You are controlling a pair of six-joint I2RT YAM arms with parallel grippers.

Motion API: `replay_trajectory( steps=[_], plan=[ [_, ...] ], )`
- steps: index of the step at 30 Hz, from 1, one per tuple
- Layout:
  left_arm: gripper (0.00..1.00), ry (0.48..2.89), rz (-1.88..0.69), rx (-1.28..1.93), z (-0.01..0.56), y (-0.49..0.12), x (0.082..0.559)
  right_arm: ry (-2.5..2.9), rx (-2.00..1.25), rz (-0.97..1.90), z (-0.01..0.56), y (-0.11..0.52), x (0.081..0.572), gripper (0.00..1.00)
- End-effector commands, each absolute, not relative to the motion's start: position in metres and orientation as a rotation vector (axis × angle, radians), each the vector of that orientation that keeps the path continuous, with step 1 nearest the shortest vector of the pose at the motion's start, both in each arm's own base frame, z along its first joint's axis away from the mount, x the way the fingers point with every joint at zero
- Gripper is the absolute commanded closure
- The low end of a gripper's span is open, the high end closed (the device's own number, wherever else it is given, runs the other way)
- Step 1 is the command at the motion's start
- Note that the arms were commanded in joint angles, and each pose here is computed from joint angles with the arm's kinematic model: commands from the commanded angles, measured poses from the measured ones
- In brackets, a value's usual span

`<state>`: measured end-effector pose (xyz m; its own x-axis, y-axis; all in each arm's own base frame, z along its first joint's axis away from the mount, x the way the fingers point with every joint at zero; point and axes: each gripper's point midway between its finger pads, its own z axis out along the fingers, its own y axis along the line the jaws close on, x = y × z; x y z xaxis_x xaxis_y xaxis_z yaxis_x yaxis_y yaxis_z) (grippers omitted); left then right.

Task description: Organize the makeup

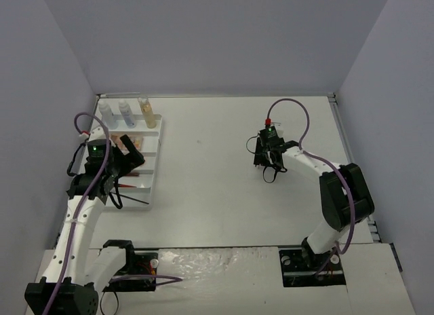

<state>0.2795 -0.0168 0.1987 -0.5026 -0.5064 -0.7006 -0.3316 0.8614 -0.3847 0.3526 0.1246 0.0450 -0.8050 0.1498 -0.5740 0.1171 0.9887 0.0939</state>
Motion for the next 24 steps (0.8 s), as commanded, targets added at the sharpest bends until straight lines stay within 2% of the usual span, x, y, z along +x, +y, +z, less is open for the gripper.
replay_trajectory(
  steps=[1,13,24],
  plan=[
    [0.03,2.1,-0.237,-0.322,0.212,-0.037,0.285,2.431,0.272,0.067,0.059,0.117,0.388,0.59],
    [0.03,2.07,-0.254,-0.244,0.213,-0.047,0.272,2.463,0.291,0.034,0.036,0.12,0.405,0.69],
    [0.03,2.055,-0.275,-0.23,0.215,-0.051,0.274,2.515,0.327,-0.055,0.007,0.103,0.394,0.79]
  ],
)
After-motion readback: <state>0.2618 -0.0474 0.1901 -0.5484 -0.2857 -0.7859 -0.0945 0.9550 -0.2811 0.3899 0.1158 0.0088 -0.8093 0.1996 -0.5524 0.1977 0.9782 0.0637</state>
